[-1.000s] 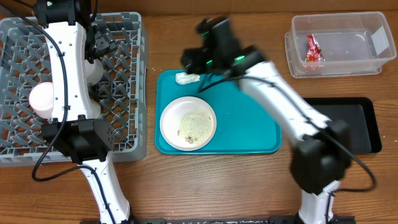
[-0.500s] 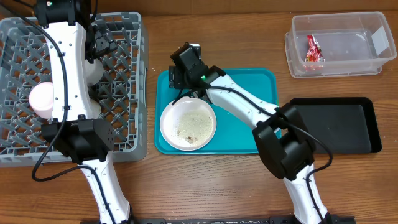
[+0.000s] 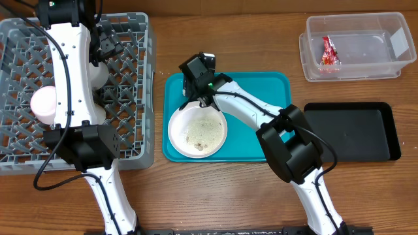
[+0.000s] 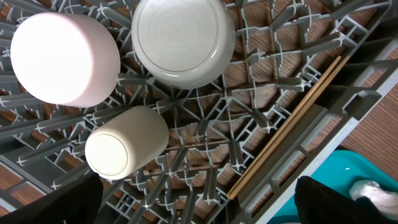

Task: Sort waste into correct bins and load items into the dishwasher
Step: 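Move the right gripper to the white tissue on the tray and grasp it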

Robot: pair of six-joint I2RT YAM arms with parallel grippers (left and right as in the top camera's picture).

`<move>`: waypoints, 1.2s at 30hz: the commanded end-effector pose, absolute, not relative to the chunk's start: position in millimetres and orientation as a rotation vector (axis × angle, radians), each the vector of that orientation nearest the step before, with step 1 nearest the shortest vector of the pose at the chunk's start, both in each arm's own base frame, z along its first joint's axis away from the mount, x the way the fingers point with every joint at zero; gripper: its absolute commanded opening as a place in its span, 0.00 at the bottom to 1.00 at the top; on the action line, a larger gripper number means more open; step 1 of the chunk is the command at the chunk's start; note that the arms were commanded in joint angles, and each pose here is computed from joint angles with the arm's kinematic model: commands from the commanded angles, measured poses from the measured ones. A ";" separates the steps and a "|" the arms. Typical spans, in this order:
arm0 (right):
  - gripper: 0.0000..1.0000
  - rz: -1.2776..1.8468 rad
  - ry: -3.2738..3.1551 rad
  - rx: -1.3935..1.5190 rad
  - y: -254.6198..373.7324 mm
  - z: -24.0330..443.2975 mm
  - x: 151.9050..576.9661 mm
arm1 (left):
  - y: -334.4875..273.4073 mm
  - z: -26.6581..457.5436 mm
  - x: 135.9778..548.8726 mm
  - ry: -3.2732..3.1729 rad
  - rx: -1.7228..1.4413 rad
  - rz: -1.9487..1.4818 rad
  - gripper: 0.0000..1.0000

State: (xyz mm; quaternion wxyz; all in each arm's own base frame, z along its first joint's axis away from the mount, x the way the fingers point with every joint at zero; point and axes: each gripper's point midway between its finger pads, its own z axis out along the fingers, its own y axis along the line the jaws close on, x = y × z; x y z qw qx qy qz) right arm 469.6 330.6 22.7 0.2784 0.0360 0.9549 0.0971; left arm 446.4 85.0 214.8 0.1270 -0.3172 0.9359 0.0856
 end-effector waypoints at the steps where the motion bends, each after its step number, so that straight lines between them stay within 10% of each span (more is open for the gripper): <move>1: 0.71 0.135 2.573 0.128 314.2 1.3 468.3 | 88.3 216.0 446.6 2.712 -0.927 0.276 1.00; 17: 0.17 -0.011 2.621 0.120 296.9 17.0 461.2 | 88.3 216.0 446.6 2.712 -0.927 0.276 1.00; 26: 0.53 -0.021 2.599 0.029 301.8 76.9 468.7 | 88.3 216.0 446.6 2.712 -0.927 0.276 1.00; 28: 1.00 0.012 2.568 0.039 307.1 86.7 475.5 | 88.3 216.0 446.7 2.712 -0.927 0.276 1.00; 36: 1.00 0.078 2.490 0.094 309.6 82.2 504.6 | 88.3 215.9 446.6 2.713 -0.927 0.276 1.00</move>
